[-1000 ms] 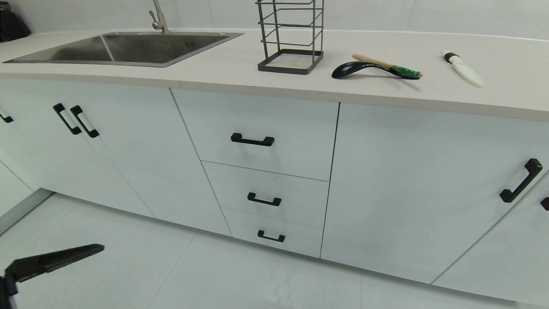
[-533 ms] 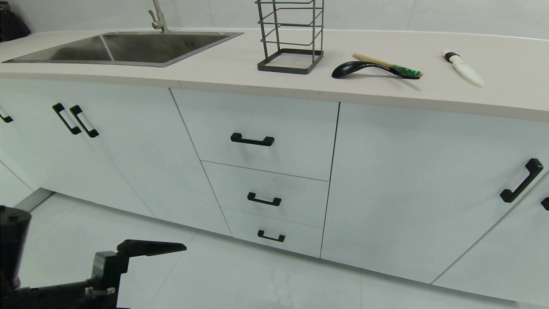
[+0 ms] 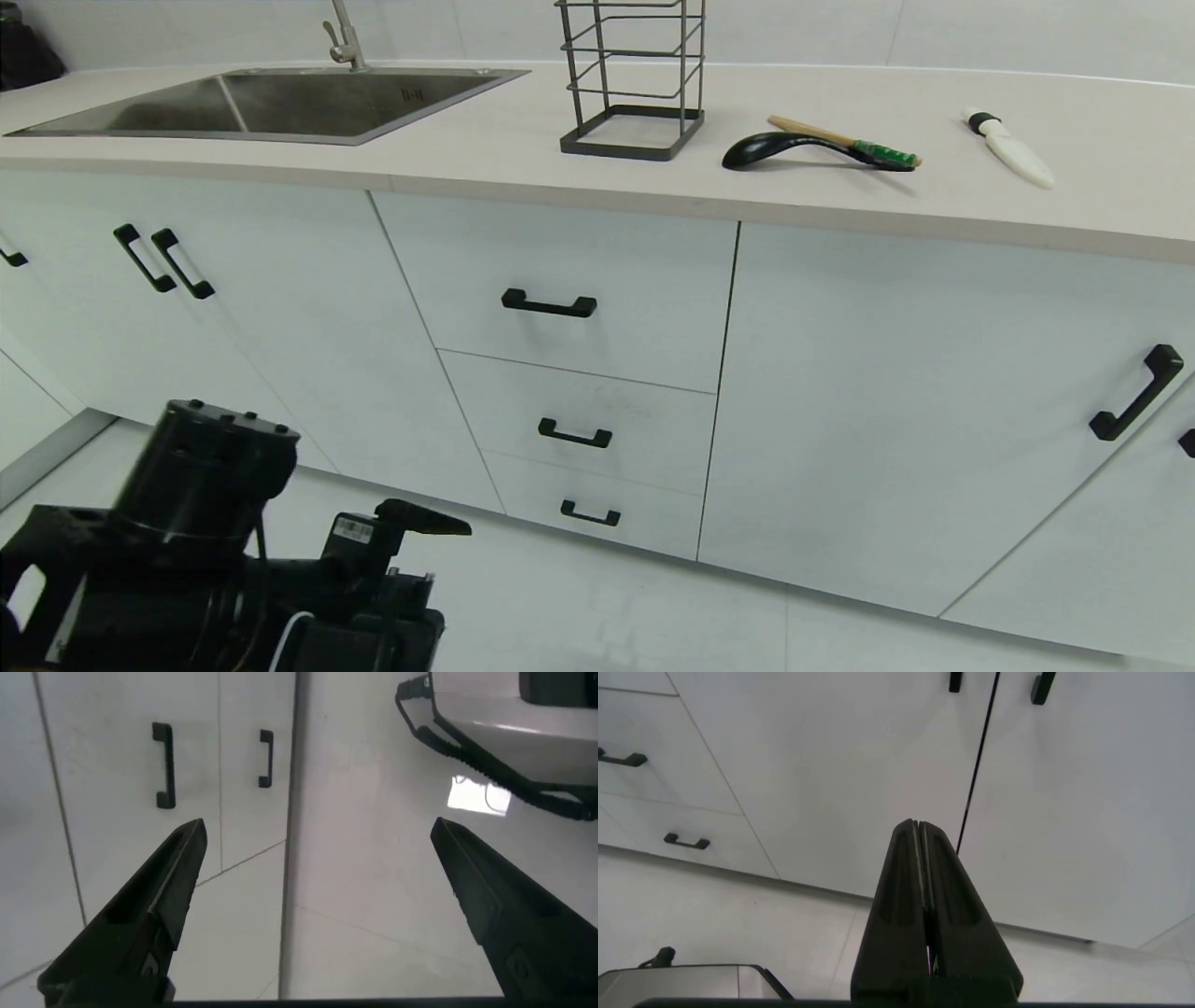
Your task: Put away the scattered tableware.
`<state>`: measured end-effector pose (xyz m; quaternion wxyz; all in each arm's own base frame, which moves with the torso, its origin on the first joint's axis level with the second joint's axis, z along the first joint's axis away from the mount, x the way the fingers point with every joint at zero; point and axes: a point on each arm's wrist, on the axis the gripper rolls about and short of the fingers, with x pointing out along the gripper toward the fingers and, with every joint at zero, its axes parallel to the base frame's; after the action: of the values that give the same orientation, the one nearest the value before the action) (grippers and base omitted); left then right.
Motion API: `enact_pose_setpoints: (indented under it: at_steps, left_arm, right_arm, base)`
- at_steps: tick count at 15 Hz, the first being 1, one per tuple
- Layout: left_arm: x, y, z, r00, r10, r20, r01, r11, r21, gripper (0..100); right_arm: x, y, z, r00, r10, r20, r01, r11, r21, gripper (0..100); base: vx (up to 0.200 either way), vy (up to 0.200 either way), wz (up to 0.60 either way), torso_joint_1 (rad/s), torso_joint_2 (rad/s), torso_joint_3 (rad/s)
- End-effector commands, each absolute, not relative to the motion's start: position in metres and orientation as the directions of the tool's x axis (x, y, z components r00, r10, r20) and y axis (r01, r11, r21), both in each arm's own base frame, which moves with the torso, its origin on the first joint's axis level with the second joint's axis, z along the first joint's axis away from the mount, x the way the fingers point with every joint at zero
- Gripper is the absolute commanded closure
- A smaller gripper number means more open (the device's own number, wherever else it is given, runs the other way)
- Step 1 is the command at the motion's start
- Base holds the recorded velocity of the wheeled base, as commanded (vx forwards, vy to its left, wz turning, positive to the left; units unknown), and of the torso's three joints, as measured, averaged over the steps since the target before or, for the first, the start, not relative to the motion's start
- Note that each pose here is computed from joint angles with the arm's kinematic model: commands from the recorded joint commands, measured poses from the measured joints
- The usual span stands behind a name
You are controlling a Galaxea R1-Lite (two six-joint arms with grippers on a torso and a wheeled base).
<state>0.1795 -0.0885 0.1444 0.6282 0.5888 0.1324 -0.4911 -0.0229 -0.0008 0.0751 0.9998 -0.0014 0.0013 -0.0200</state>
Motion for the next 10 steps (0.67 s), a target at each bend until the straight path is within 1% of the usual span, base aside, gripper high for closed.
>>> enact_pose_setpoints:
  at_steps: [1,3,4,6,7,8,10]
  left_arm:
    - [0.196,-0.097,0.128,0.428,-0.429,-0.796,0.811,-0.207,0.548,0]
    - [0.202,-0.099,0.121,0.428,-0.396,-0.812,0.822,-0.203,0.532,0]
    - [0.208,-0.101,0.115,0.439,-0.384,-0.812,0.820,-0.197,0.537,0]
    - [0.223,-0.108,0.104,0.459,-0.385,-0.801,0.826,-0.147,0.544,0]
    - [0.235,-0.112,0.097,0.488,-0.388,-0.782,0.817,-0.111,0.565,0]
    - [0.241,-0.115,0.094,0.507,-0.395,-0.766,0.803,-0.104,0.586,0]
    - [0.244,-0.117,0.092,0.517,-0.400,-0.757,0.796,-0.102,0.597,0]
  right_arm:
    - [-0.023,-0.001,0.075,0.999,-0.038,-0.005,0.038,0.999,-0.003,100]
    - [-0.023,-0.001,0.075,0.999,-0.037,-0.005,0.037,0.999,-0.005,100]
    - [-0.023,-0.001,0.075,0.999,-0.032,-0.005,0.032,0.999,-0.006,100]
    - [-0.023,0.000,0.075,1.000,-0.025,-0.005,0.025,1.000,-0.008,100]
    - [-0.023,0.000,0.075,1.000,-0.025,-0.003,0.025,1.000,-0.006,100]
    - [-0.023,0.000,0.075,1.000,-0.025,-0.003,0.025,1.000,-0.006,100]
    - [-0.023,0.000,0.075,1.000,-0.025,-0.003,0.025,1.000,-0.005,100]
  base:
    - [0.000,0.000,0.00,0.000,0.00,0.000]
    - [0.000,0.000,0.00,0.000,0.00,0.000]
    - [0.000,0.000,0.00,0.000,0.00,0.000]
    - [0.000,0.000,0.00,0.000,0.00,0.000]
    - [0.000,0.000,0.00,0.000,0.00,0.000]
    - [0.000,0.000,0.00,0.000,0.00,0.000]
    - [0.000,0.000,0.00,0.000,0.00,0.000]
